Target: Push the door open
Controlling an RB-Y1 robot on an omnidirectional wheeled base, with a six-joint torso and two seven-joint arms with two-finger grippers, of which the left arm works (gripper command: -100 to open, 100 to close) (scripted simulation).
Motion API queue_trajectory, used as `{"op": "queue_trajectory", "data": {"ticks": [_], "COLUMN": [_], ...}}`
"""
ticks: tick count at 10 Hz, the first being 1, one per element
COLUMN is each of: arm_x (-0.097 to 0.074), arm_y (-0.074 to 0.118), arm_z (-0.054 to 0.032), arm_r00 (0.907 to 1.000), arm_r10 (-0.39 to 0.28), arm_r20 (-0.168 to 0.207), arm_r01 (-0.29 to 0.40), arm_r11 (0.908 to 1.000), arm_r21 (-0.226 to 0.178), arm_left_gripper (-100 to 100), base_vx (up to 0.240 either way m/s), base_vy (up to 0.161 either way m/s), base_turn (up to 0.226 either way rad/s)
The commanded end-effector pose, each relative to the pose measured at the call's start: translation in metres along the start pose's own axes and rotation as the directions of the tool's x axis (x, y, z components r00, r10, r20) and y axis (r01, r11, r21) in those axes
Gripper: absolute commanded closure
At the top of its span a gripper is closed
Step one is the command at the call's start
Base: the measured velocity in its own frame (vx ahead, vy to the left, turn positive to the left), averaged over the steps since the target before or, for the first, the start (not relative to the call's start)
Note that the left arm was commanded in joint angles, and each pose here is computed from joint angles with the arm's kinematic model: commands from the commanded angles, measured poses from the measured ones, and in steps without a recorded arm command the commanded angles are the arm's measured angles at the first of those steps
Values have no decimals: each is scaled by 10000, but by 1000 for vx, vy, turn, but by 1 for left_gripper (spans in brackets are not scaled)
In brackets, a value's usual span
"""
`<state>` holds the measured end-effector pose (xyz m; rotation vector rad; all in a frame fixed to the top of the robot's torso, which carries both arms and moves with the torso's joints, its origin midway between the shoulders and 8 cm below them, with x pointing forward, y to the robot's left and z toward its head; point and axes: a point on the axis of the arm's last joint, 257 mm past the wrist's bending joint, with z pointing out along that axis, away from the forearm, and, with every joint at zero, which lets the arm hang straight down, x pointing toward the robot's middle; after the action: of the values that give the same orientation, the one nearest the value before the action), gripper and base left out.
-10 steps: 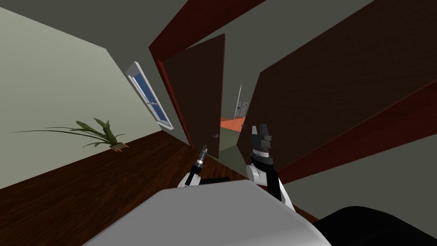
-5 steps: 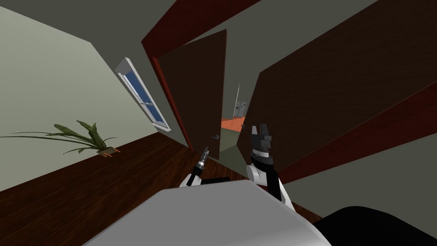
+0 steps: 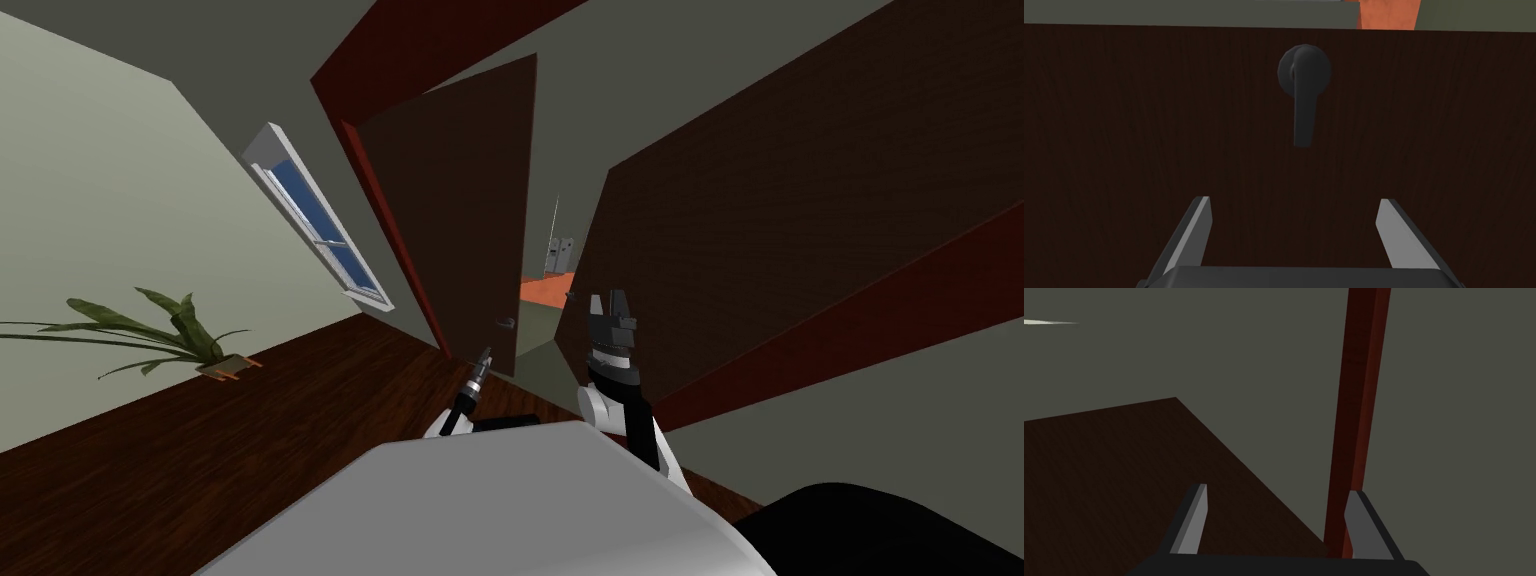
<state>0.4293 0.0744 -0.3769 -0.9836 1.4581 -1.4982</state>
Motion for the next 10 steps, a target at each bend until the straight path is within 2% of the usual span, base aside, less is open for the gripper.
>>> {"op": "queue_trajectory", "data": {"ticks": [1,4,10], "arm_x": [59,63,-40], "arm_y": [89,98,142], "arm_z": [-24,-29,-49], "arm_r00": [9999,9999,10000], "arm_r10": [-27,-29,74], "arm_r20": [-140,-164,-3], "arm_r01": [25,25,-74], "arm_r11": [9998,9998,9996], "arm_r21": [-181,-219,-278], "arm_left_gripper": [-100,-100,-100], "base_vx": [64,27,176], "base_vy": [81,41,-71], "base_turn": [-75,-21,-27]}}
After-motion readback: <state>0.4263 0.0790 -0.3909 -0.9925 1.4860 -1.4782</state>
